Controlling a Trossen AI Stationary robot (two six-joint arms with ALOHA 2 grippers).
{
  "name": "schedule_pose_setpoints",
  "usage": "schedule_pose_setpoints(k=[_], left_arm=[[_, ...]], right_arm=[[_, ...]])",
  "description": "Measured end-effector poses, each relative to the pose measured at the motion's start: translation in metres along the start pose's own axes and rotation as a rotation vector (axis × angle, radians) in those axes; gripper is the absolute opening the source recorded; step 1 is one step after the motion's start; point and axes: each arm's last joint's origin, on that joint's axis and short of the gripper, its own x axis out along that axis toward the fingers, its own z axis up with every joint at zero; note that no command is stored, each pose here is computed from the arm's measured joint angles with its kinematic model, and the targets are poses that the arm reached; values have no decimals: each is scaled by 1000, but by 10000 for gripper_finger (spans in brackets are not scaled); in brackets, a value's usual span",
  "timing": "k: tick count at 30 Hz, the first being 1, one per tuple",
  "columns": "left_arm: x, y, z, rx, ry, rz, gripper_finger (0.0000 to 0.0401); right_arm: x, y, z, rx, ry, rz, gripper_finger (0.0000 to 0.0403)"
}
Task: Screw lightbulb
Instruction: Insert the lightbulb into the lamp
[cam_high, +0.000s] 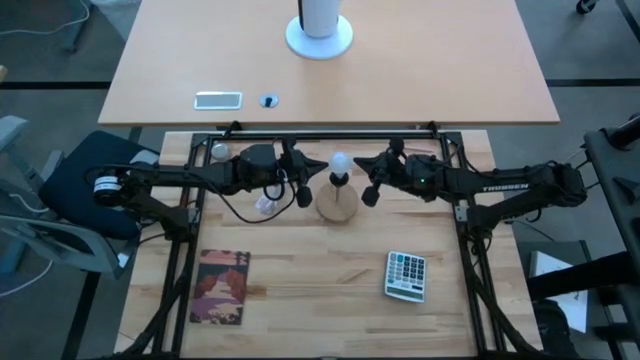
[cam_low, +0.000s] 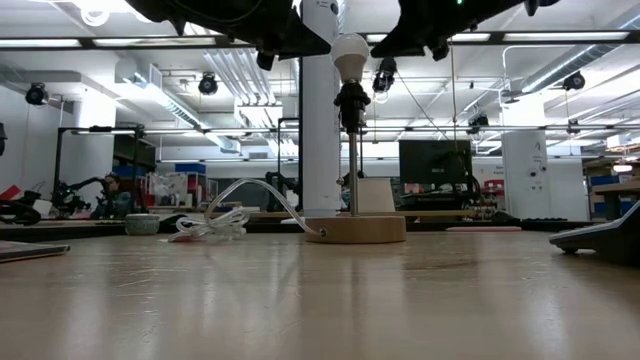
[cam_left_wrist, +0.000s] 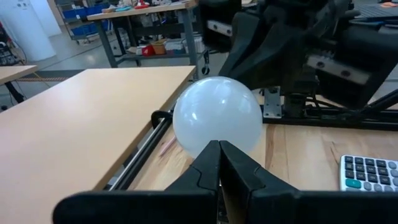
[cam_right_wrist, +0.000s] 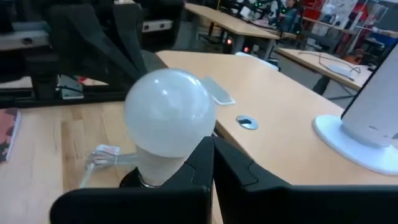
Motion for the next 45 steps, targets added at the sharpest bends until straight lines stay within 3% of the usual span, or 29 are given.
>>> schedule_pose_setpoints(k=[29,45], left_arm=[[8,0,-6,9,11,40,0],[8,1,-1,9,-47,52,0]], right_arm=[[2,11,-4,6,20,100,0],[2,9,-4,17,18,49,0]])
